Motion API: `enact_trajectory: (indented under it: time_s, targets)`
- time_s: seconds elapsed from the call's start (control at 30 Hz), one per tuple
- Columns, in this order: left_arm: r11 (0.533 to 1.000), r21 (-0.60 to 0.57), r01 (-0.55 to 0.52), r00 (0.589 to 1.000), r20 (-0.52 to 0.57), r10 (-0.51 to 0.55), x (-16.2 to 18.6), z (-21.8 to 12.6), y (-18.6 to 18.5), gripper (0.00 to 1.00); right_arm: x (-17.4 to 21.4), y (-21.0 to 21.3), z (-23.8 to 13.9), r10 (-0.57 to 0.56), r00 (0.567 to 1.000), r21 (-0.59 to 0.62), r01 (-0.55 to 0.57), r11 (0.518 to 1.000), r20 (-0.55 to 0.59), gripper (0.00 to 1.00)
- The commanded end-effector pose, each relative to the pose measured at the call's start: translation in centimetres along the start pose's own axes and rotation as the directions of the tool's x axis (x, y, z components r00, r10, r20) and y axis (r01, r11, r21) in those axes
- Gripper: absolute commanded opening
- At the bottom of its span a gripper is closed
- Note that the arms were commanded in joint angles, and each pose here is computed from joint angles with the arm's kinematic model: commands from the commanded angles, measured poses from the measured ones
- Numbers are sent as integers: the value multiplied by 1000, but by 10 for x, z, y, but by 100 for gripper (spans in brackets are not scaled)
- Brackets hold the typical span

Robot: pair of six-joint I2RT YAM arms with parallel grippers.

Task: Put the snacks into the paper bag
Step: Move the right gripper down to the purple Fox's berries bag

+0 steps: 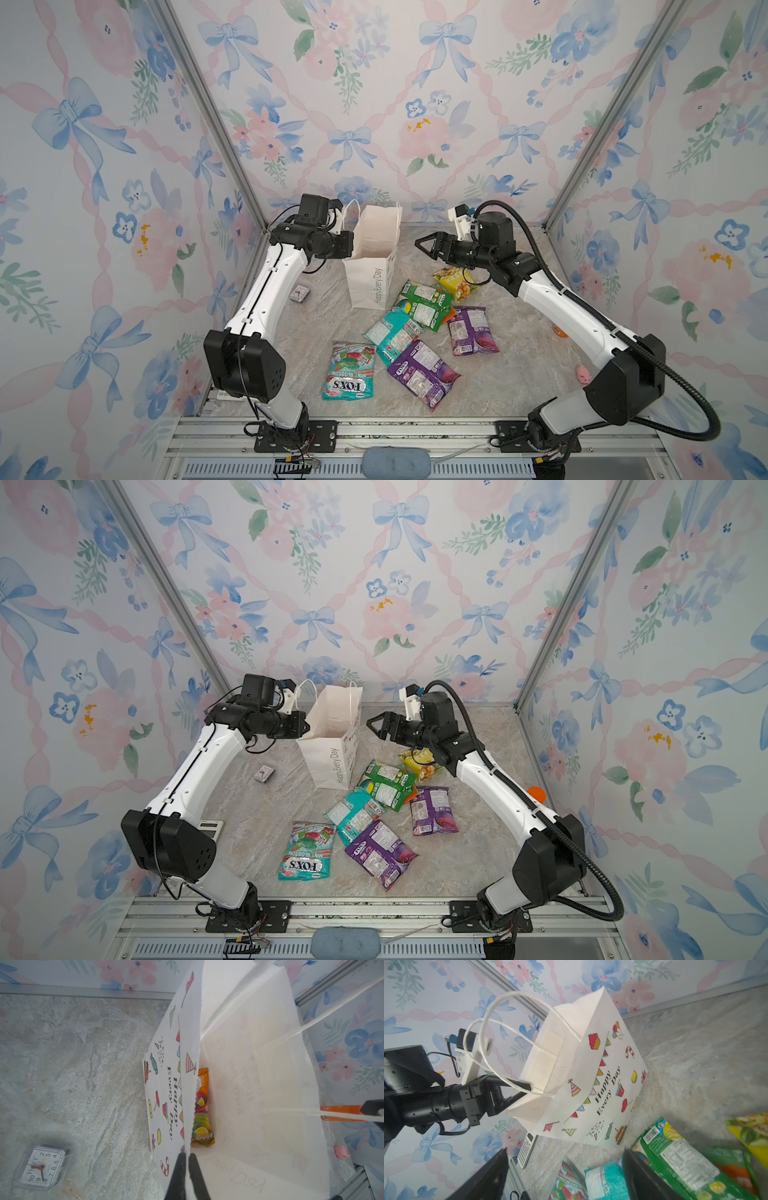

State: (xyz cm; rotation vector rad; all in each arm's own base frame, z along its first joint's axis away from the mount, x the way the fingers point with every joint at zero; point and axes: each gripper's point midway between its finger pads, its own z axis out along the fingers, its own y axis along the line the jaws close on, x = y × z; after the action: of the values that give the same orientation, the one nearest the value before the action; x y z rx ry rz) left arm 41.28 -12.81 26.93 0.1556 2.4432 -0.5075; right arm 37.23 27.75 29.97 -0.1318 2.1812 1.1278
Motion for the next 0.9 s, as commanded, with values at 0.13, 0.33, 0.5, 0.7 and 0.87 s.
enact_trajectory:
  time_s: [0.13, 0.33, 0.5, 0.7, 0.87]
  targets:
    - [1000, 10, -20, 1000, -1, 20, -2, 4, 0, 0, 112, -59, -29, 31, 952, 247, 47, 968, -303, 78]
    - [999, 28, -17, 1000, -14, 18, -1, 9, -1, 0, 186, -76, -39, 2, 867, 297, 169, 940, -499, 77]
    - [1000, 17, -20, 1000, -20, 20, 2, 10, 2, 0, 227, -88, -35, 20, 830, 275, 161, 948, -557, 75]
    - [1000, 6, -18, 999, -29, 18, 5, 13, 4, 0, 261, -98, -33, 6, 794, 248, 182, 952, -608, 75]
    - [1000, -14, -23, 1000, -8, 23, 1, 6, 5, 0, 273, -107, -33, 16, 787, 261, 185, 947, -617, 73]
